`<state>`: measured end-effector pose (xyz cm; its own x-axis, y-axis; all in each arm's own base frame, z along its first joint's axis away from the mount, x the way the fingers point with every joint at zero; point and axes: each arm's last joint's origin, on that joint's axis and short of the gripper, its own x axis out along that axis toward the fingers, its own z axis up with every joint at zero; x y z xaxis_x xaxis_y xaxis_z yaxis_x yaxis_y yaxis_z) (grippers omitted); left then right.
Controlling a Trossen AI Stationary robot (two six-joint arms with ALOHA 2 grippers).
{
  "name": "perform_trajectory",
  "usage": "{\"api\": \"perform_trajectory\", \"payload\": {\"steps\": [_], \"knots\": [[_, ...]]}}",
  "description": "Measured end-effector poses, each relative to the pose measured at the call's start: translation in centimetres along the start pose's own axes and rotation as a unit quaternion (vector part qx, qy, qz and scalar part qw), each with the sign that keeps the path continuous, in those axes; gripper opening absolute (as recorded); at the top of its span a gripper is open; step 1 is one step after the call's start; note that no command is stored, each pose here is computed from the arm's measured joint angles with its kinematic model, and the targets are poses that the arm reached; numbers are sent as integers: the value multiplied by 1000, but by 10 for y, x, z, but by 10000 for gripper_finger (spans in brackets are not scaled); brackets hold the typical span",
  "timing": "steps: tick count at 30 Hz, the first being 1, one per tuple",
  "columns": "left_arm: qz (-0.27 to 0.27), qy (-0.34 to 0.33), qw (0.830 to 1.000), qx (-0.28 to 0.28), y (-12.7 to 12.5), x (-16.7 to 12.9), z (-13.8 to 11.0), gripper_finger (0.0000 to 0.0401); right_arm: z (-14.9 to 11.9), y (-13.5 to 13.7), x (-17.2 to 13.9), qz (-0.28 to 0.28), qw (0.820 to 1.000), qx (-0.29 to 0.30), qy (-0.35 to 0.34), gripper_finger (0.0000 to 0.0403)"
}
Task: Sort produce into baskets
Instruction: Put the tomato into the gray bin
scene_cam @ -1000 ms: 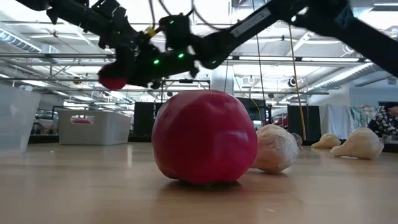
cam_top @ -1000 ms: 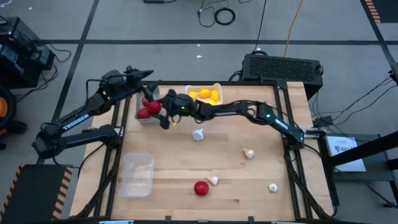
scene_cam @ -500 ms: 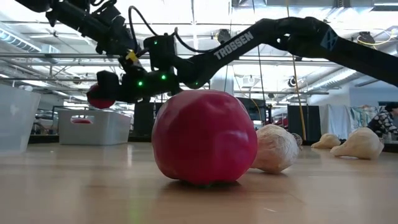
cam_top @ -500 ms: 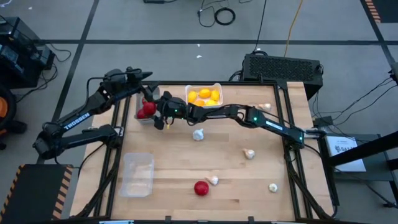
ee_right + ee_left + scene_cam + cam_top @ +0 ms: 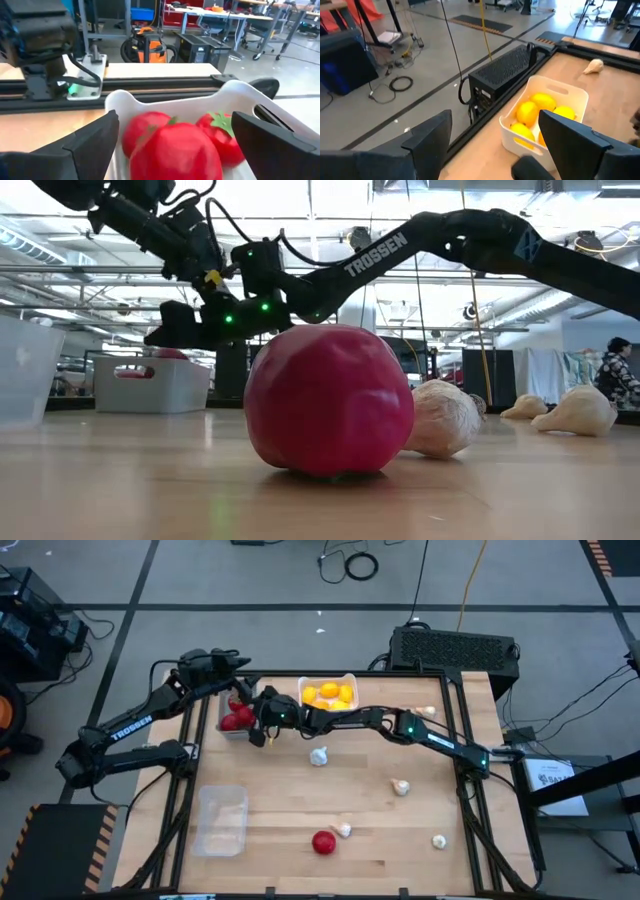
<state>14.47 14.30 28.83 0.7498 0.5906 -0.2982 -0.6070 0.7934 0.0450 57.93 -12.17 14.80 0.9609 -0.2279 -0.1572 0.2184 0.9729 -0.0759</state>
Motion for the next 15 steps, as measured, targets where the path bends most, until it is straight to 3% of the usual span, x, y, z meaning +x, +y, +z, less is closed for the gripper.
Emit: {"api": "perform_trajectory", "payload": {"steps": [7, 15], "knots": [[2, -21, 1000, 11, 0, 0, 4, 306, 2, 0, -2, 2, 1000, -23, 17, 375], [16, -12, 1000, 19, 1, 0, 3, 306, 43, -3, -22, 10, 995, -67, 73, 375]]}}
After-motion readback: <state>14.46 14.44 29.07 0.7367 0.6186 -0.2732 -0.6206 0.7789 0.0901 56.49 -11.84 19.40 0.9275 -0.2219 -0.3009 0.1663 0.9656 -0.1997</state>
